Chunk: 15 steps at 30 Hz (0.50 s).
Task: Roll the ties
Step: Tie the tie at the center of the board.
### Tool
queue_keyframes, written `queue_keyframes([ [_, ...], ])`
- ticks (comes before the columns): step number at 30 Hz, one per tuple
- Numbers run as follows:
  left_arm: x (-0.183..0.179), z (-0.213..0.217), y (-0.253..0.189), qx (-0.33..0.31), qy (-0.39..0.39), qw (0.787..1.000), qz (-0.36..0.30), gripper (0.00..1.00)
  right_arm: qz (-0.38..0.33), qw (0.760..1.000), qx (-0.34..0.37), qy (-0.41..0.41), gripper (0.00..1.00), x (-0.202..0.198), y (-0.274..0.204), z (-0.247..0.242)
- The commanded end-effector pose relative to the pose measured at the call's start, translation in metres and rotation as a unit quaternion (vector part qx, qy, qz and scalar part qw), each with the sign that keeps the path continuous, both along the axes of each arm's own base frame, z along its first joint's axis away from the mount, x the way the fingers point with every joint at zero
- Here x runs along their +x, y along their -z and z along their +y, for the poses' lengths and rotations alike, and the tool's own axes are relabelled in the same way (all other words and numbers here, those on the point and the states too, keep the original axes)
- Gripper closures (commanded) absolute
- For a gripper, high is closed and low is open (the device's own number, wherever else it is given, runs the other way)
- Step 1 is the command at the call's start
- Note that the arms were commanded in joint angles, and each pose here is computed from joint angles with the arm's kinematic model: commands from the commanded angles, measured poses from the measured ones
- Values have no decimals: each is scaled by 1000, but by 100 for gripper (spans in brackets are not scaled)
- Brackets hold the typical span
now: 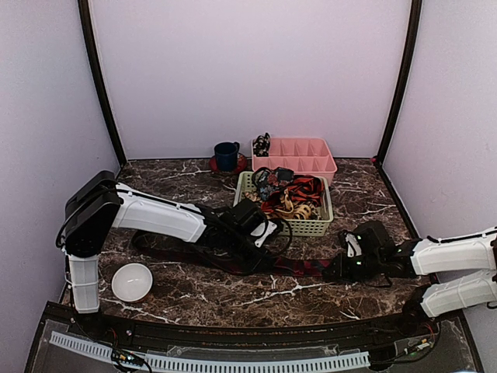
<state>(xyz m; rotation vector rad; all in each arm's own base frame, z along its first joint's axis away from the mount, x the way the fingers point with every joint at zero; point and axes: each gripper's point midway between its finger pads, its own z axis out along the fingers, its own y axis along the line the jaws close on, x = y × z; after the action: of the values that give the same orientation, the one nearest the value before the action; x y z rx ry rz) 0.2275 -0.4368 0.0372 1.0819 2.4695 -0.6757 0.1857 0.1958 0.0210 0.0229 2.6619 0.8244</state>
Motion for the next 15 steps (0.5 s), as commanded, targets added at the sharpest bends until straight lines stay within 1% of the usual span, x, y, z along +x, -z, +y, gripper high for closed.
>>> queue_keyframes([
  [1,7,-2,-14,-12,-32,999,-9,100,2,1000,-11,2,80,-1,2,-5],
  [4,-2,-17,-22,-35,1,999,-7,100,1,1000,-11,3,80,0,2,-5],
  [9,-49,-49,-13,-46,100,994,20,100,1,1000,-10,2,80,1,1,-4],
  [12,-64,-52,-4,-42,122,991,36,100,3,1000,-9,2,80,1,1,-4],
  [15,-66,-47,1,-34,121,991,40,100,2,1000,-8,2,80,0,1,-4],
])
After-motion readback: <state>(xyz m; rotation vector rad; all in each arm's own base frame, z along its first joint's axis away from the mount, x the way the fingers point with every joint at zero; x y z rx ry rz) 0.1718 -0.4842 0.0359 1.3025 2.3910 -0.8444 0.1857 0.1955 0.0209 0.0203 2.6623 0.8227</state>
